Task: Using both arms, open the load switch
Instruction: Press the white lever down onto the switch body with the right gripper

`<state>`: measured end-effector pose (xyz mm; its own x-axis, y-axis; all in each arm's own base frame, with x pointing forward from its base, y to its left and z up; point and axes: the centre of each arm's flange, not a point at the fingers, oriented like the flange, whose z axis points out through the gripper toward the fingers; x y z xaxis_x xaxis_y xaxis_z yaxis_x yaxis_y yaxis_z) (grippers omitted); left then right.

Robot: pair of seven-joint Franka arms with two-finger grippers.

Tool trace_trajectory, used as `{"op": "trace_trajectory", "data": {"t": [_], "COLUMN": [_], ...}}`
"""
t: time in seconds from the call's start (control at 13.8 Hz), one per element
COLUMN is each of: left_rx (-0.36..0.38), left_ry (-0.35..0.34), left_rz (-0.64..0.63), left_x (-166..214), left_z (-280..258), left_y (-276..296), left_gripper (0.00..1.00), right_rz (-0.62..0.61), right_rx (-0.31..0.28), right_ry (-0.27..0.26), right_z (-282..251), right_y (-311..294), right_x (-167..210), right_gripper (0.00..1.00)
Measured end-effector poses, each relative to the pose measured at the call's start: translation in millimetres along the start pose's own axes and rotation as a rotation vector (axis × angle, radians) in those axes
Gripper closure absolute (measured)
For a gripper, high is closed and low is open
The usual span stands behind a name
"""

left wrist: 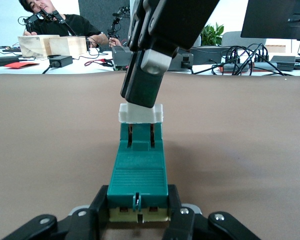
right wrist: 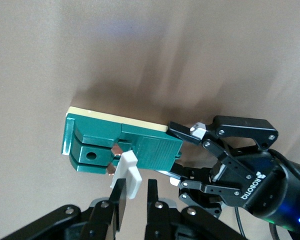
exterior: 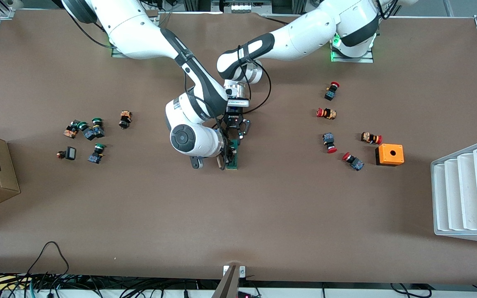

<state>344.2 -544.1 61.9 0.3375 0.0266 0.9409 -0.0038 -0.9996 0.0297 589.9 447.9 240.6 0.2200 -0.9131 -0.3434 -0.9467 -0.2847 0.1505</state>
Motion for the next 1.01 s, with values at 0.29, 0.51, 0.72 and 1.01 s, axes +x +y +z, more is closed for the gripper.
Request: {"op": "trace_trajectory", "data": {"t": [0.29, 0.51, 0.72, 1.01], "left_rx": [0.000, 0.000, 0.000, 0.000], "left_ry": [0.000, 0.000, 0.000, 0.000], "left_rz": [0.000, 0.000, 0.000, 0.000], "left_x": [0, 0, 0, 0], "left_z": [0, 0, 0, 0], "left_y": [0, 0, 0, 0], "left_gripper": [0.50, 0.50, 0.50, 0.50], "right_rz": [-0.010, -0.011, -0.014, -0.023], "right_rx": [-0.009, -0.008, -0.007, -0.011], "right_ry": [0.013, 0.015, 0.020, 0.036], "right_z": [6, 9, 12, 24], "right_y": [6, 7, 8, 14], "right_x": [-3, -3, -3, -4], "right_gripper": [0.77, 0.78, 0.78, 0.78]}}
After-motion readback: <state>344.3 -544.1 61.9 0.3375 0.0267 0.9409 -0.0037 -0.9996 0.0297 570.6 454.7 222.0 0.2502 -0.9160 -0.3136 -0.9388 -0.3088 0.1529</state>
